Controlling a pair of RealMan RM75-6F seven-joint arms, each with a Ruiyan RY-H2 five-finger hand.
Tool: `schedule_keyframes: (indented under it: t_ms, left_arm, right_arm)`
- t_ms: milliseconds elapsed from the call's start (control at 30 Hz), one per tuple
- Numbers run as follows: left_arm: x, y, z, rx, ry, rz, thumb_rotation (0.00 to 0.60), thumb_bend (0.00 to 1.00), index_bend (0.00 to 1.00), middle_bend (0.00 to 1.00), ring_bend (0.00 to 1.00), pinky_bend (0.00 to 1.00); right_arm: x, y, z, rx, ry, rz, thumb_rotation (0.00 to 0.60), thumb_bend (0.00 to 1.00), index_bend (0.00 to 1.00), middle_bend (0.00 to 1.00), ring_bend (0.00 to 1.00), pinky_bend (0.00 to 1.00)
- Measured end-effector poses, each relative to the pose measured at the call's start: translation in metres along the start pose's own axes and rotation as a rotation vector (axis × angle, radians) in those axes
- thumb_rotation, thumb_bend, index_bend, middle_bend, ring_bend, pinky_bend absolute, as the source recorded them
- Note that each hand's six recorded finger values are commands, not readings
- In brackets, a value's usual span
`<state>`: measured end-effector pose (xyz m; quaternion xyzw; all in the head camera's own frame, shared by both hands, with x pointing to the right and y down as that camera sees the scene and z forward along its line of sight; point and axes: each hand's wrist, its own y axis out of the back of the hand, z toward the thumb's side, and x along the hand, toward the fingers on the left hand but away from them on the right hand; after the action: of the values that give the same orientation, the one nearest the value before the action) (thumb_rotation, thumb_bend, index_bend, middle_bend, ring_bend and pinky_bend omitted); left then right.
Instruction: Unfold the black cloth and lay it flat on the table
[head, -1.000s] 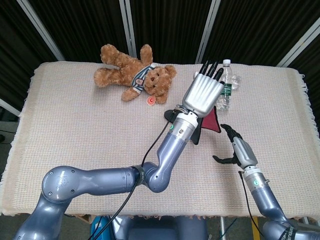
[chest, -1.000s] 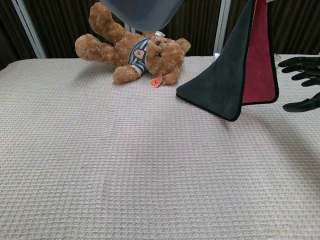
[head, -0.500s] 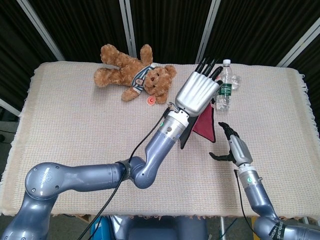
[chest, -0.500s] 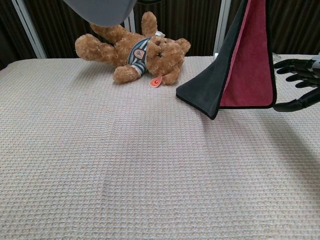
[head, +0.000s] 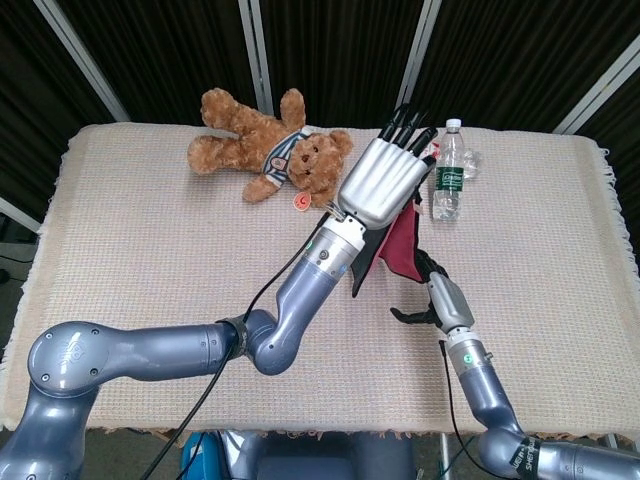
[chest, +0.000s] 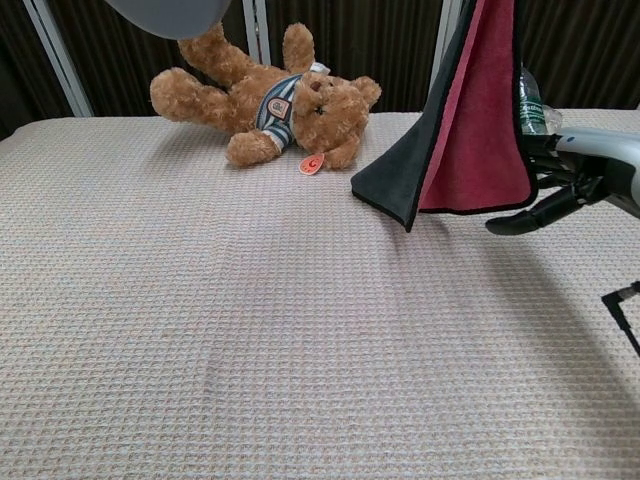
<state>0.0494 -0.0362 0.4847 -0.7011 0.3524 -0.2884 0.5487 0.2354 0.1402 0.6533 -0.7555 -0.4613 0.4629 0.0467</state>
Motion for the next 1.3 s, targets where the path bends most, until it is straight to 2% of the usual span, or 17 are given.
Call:
schedule_keyframes:
  t_ms: [100,267,467,567,733,1067,1300]
  left_arm:
    - [-0.001,0.001,-0.002,-0.003,0.001,0.0,0.6,0.5,0.6,0.19,0.0,0.0]
    - [-0.002,0.0,-0.006,-0.015,0.008,-0.005,0.6,0.5,0.6,0.19,0.0,0.0]
    - [-0.003,-0.001,-0.009,-0.025,0.013,-0.006,0.6,0.5,0.6,0.19,0.0,0.0]
    - [-0.003,0.0,-0.01,-0.026,0.013,-0.002,0.6,0.5,0.6,0.19,0.0,0.0]
    - [-0.004,0.002,-0.015,-0.02,0.018,0.003,0.6,0.5,0.6,0.19,0.0,0.0]
    - [-0.004,0.005,-0.023,-0.013,0.028,0.009,0.6,0.5,0.6,0.19,0.0,0.0]
    - [-0.006,0.005,-0.025,-0.014,0.033,0.01,0.6,0.5,0.6,0.19,0.0,0.0]
  right_arm:
    - [-0.006,-0.006,0.009,0.007,0.009,0.004,0.6,0.22,0.16,0.0,0.0,0.0]
    - [-0.015,-0.011,0.021,-0.001,0.014,-0.006,0.6,0.22,0.34,0.0,0.0,0.0]
    - [-0.025,-0.014,0.028,-0.024,0.006,-0.027,0.6,0.24,0.42,0.02,0.0,0.0]
    - [-0.031,-0.016,0.031,-0.021,-0.001,-0.038,0.6,0.32,0.44,0.04,0.0,0.0]
    - [-0.033,-0.014,0.03,-0.025,-0.017,-0.059,0.6,0.39,0.44,0.04,0.0,0.0]
    - [-0.027,-0.006,0.016,-0.016,-0.041,-0.072,0.6,0.39,0.44,0.04,0.0,0.0]
    - [-0.022,-0.002,0.008,-0.017,-0.048,-0.076,0.6,0.44,0.59,0.11,0.0,0.0]
